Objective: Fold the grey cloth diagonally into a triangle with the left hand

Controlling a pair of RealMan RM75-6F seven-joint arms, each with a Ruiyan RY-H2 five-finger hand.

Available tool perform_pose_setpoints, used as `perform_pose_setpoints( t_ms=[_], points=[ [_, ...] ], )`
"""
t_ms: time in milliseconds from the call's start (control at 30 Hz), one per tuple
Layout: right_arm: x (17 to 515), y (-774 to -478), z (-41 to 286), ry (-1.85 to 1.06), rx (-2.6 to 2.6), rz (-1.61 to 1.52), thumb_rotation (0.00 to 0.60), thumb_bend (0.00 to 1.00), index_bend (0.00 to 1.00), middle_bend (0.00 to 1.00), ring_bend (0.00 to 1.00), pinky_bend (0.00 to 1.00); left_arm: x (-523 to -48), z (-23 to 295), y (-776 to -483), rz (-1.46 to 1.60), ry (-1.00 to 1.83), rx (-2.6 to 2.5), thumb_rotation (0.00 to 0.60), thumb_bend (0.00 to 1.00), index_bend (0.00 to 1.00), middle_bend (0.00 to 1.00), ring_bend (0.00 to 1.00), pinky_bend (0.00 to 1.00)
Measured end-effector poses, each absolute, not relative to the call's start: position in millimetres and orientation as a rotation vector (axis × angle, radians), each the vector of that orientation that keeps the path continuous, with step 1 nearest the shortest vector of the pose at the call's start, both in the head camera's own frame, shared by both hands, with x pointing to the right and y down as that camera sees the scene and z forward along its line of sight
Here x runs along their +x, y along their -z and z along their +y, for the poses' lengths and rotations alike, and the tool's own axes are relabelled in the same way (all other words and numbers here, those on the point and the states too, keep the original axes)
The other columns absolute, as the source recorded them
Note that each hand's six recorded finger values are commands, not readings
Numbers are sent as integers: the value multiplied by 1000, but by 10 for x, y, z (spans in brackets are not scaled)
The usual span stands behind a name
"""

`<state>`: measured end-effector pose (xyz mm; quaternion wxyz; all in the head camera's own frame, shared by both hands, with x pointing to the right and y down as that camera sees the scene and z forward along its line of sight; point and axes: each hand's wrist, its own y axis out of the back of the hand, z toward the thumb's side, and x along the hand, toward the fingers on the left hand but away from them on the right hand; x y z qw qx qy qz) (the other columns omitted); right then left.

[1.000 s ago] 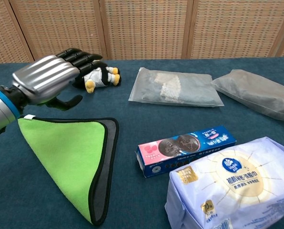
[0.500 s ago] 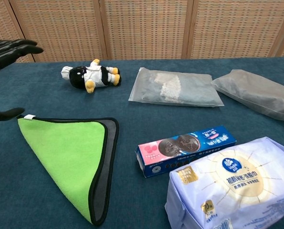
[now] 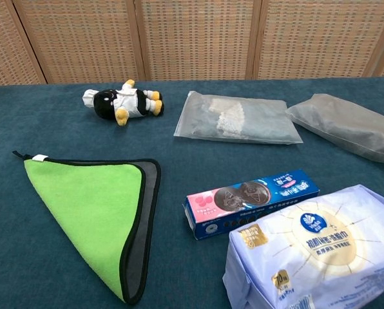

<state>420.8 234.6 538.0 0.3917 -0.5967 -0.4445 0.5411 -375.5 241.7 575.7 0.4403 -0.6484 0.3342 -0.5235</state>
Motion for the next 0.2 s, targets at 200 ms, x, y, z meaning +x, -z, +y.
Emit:
perform_pose_setpoints(
  t_ms=[200],
  points=[
    [4192, -5396, 2351, -1390, -1522, -1102, 600, 0, 0, 0, 0, 0, -3863, 2455, -5759, 832, 1327, -1609, 600, 253, 0, 0, 0, 0]
  ],
)
